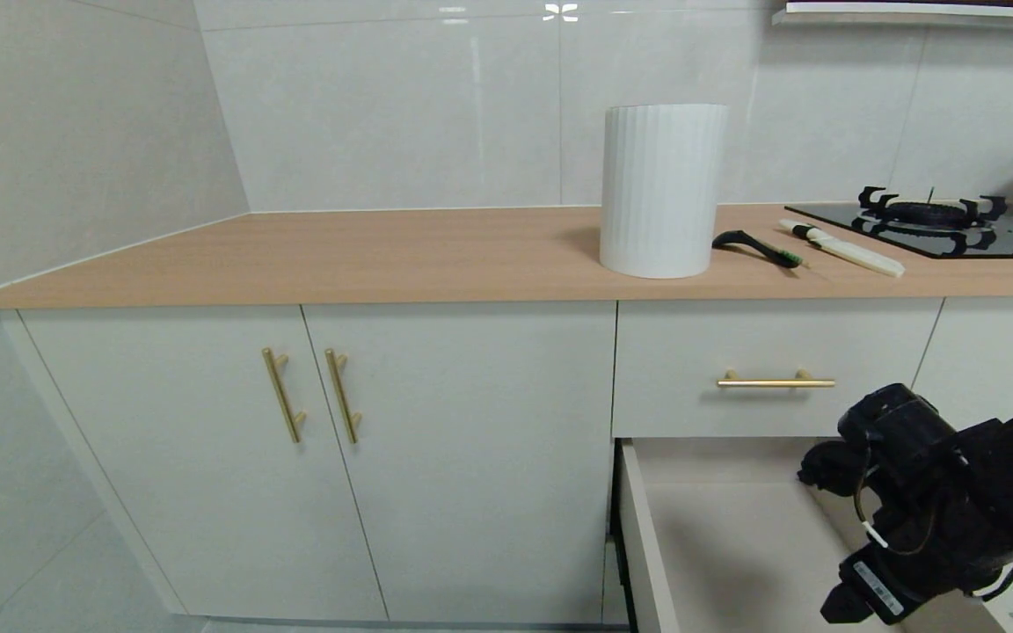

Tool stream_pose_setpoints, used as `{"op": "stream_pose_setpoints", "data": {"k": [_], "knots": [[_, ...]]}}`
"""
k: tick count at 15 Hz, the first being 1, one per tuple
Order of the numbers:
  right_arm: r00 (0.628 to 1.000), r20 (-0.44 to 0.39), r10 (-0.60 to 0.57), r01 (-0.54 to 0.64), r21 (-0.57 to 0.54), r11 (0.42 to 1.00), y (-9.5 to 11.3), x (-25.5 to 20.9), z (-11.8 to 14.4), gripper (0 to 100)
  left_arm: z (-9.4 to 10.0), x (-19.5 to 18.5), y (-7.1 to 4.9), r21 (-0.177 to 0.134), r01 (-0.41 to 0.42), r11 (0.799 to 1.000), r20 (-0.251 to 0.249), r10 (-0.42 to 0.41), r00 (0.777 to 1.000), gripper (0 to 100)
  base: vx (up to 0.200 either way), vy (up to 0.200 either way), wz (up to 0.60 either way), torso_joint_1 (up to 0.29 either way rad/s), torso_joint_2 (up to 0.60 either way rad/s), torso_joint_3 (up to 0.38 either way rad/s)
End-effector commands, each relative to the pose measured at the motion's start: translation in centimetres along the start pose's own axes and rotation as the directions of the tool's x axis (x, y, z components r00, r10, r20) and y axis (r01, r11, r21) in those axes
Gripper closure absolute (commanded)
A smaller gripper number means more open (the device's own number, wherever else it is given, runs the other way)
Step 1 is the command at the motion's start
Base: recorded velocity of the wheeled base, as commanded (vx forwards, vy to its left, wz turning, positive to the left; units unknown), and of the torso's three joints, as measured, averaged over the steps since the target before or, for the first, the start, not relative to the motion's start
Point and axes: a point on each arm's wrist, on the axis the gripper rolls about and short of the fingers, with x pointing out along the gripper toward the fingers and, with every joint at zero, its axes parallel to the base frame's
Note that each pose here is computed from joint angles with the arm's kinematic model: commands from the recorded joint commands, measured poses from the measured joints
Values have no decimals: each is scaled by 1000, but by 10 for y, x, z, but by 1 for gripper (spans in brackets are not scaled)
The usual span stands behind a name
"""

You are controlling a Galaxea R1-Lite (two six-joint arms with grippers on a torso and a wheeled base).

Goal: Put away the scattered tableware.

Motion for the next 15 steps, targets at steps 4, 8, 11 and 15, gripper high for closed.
{"op": "stream_pose_setpoints", "data": {"k": [4, 8, 11, 15], "knots": [[976, 214, -32, 2, 141, 990, -16, -28, 15, 0, 0, 0, 0, 0, 0, 1000, 0, 0, 1000, 0, 0, 0, 0, 0, 0, 0], [961, 274, -40, -8, 173, 985, -24, -39, 12, 0, 0, 0, 0, 0, 0, 1000, 0, 0, 1000, 0, 0, 0, 0, 0, 0, 0], [953, 298, -51, -5, 186, 983, -27, -39, 14, 0, 0, 0, 0, 0, 0, 1000, 0, 0, 1000, 0, 0, 0, 0, 0, 0, 0], [951, 304, -54, -4, 187, 982, -27, -40, 13, 0, 0, 0, 0, -1, 0, 1000, 0, 0, 1000, 0, 0, 0, 0, 36, -175, -157]]}}
